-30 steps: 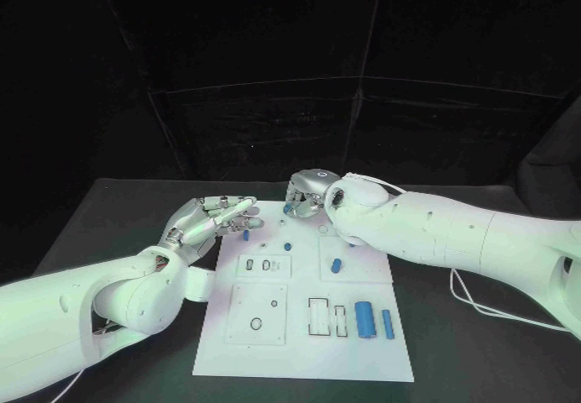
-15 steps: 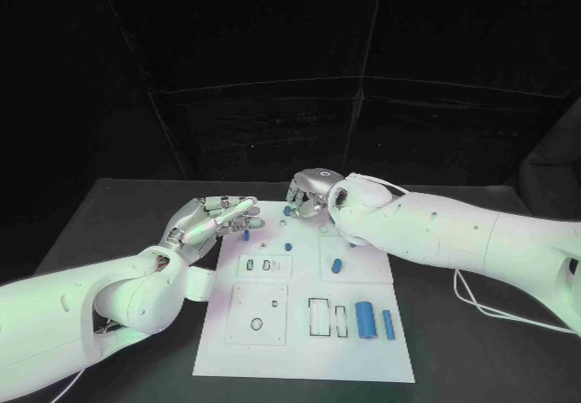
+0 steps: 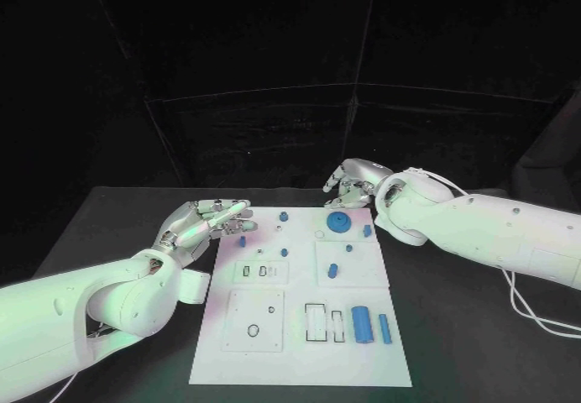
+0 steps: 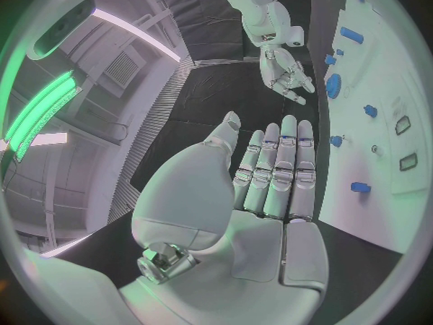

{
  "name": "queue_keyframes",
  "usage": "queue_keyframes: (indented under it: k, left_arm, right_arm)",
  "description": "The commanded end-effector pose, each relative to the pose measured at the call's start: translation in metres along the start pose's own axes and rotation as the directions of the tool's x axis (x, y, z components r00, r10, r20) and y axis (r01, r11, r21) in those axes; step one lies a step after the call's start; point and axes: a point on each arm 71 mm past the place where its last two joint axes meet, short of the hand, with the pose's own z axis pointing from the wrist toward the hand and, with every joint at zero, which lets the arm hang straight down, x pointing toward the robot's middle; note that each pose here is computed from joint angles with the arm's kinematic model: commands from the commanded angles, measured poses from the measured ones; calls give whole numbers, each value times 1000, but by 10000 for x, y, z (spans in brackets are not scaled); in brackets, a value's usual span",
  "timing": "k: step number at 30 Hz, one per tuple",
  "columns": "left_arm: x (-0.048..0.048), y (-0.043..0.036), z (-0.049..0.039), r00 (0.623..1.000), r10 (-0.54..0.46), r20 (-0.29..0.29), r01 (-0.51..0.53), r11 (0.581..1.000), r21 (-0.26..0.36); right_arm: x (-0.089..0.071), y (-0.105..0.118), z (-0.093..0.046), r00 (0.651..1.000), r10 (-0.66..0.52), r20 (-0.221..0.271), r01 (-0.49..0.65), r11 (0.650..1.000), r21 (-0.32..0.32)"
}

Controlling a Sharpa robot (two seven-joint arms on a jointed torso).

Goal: Assemble the parts on the task board

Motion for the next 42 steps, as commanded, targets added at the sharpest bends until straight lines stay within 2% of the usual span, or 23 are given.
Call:
queue_keyframes:
  k: [1,7,11,25,42]
  left_arm:
    - [2,-20,5,1000,-8,-20,8,1000,11]
    - [-1,-18,13,1000,-10,-21,10,1000,11]
    - [-3,-16,18,1000,-10,-21,11,1000,10]
    - [1,-8,32,1000,-12,-25,12,1000,8]
    - [-8,-2,38,1000,-12,-25,12,1000,4]
  right_arm:
    - [-6,-121,-82,995,75,-68,-69,993,93]
    - [-22,-256,-153,992,55,-113,-39,989,143]
    - [0,-260,-146,989,46,-140,-25,988,151]
    - [125,-173,-36,982,-7,-188,32,991,129]
    - [182,-152,-62,974,-69,-215,94,990,109]
